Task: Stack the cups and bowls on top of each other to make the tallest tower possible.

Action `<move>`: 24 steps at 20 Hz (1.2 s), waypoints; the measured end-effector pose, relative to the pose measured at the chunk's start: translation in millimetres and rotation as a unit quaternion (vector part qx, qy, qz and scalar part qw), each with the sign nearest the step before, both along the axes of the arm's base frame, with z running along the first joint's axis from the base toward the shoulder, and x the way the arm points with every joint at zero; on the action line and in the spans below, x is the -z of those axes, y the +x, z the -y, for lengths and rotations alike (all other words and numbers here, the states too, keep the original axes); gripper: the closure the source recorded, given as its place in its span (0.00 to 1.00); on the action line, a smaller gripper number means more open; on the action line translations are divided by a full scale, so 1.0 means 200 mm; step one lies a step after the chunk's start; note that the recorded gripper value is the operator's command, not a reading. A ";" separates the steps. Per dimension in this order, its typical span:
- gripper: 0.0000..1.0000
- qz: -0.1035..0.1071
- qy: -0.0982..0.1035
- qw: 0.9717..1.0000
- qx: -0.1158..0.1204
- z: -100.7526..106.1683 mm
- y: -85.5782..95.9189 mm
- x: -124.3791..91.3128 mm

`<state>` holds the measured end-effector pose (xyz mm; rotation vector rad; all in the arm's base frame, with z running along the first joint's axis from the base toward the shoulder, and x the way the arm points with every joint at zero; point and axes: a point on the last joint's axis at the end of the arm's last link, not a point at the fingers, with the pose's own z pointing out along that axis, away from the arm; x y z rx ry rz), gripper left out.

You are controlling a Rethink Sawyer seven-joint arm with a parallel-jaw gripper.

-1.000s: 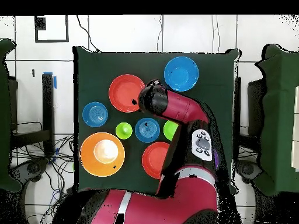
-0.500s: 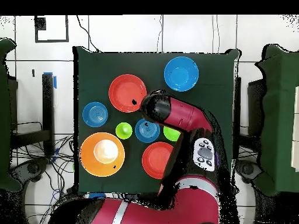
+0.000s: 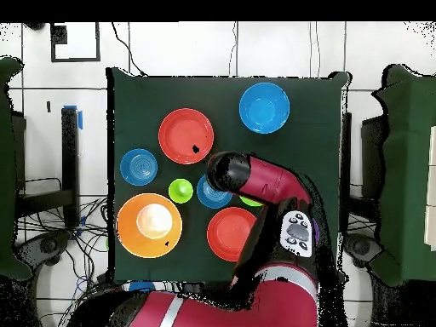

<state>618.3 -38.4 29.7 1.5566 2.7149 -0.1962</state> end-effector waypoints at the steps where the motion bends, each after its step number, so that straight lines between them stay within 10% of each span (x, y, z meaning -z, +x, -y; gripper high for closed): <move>1: 0.00 -0.005 0.001 1.000 0.000 0.00 -0.02 0.01; 16: 0.00 -0.117 0.023 0.993 -0.001 -0.10 -0.52 0.17; 24: 0.00 -0.131 0.021 0.991 -0.009 -0.11 -0.64 0.22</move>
